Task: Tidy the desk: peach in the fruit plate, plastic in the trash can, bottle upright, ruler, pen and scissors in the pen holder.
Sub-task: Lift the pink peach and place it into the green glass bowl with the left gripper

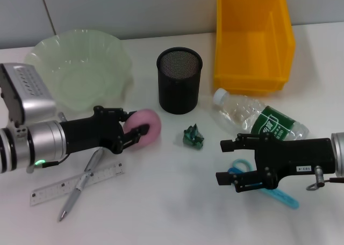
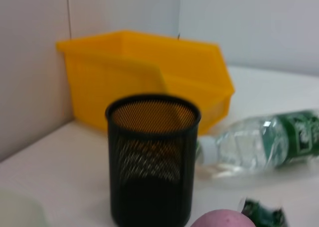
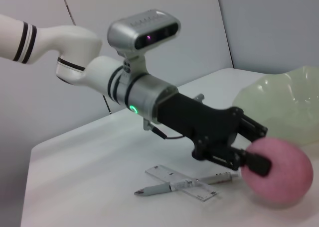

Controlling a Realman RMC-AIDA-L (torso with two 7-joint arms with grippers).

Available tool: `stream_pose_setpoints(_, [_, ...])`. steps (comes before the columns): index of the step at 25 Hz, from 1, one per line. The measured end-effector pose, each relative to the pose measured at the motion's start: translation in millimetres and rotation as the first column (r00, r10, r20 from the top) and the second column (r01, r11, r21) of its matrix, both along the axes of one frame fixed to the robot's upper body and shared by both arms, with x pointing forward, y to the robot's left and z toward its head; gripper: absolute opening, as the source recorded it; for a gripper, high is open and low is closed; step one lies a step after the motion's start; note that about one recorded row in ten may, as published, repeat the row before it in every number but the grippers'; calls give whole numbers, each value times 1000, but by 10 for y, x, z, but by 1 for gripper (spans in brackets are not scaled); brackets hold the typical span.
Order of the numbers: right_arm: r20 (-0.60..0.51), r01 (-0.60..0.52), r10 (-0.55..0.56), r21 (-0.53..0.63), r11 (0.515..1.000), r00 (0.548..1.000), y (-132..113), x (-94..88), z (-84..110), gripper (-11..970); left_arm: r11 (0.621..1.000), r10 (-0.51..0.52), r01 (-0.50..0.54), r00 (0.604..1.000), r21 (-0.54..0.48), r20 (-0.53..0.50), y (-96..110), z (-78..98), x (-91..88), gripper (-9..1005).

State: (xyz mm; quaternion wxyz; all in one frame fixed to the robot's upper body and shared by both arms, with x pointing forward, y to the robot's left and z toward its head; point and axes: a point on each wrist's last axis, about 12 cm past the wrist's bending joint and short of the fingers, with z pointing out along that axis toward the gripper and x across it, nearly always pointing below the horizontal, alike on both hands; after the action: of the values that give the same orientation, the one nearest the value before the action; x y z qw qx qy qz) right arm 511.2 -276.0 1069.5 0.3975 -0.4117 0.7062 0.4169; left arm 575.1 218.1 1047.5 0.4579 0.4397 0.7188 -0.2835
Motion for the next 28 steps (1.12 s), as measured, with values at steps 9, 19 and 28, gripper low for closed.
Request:
stream_pose_setpoints(9, [-3, -2, 2, 3, 1000, 1000, -3, -10, 0, 840, 980, 66, -27, 979, -198, 193, 404, 483, -32, 345])
stream_pose_setpoints(19, [-1, -15, 15, -1, 1000, 1000, 9, -2, 10, 841, 904, 417, -372, 875, -210, 245, 707, 582, 320, 330])
stream_pose_setpoints(28, [-6, -15, 15, -2, 1000, 1000, 8, -2, 12, 840, 864, 502, -478, 839, -155, 210, 717, 489, 439, 480])
